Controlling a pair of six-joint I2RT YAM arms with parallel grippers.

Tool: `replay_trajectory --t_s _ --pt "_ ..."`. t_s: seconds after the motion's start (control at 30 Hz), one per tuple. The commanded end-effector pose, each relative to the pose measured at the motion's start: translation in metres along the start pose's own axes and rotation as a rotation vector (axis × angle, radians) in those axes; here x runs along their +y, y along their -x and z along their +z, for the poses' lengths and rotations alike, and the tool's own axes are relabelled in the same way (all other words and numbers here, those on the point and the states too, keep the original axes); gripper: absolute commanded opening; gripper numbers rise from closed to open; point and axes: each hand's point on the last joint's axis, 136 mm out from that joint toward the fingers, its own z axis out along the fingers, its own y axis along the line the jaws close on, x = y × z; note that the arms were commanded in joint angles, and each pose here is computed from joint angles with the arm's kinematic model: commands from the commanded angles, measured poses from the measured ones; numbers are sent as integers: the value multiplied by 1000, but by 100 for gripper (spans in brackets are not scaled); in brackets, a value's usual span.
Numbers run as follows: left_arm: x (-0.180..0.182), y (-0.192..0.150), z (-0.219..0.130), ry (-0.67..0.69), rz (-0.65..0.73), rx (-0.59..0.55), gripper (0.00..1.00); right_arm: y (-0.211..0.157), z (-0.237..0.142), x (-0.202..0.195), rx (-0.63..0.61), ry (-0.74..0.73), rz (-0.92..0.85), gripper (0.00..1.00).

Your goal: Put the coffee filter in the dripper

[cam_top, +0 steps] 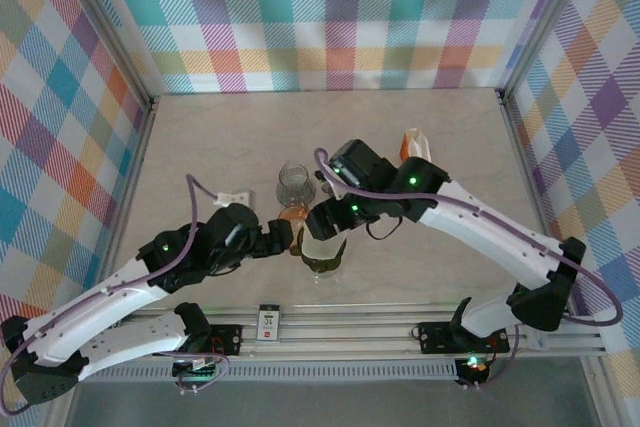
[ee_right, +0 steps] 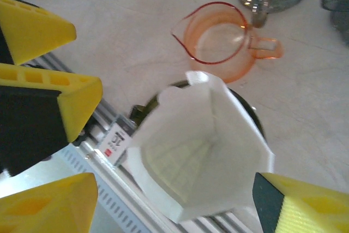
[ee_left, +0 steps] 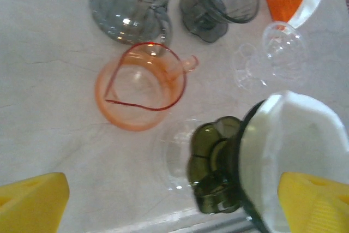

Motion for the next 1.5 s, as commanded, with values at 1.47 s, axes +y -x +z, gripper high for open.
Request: replay_trajectory --t_s 1.47 --pt "-1 -23 38 -18 -30 97 60 -54 41 -76 95 -221 200 72"
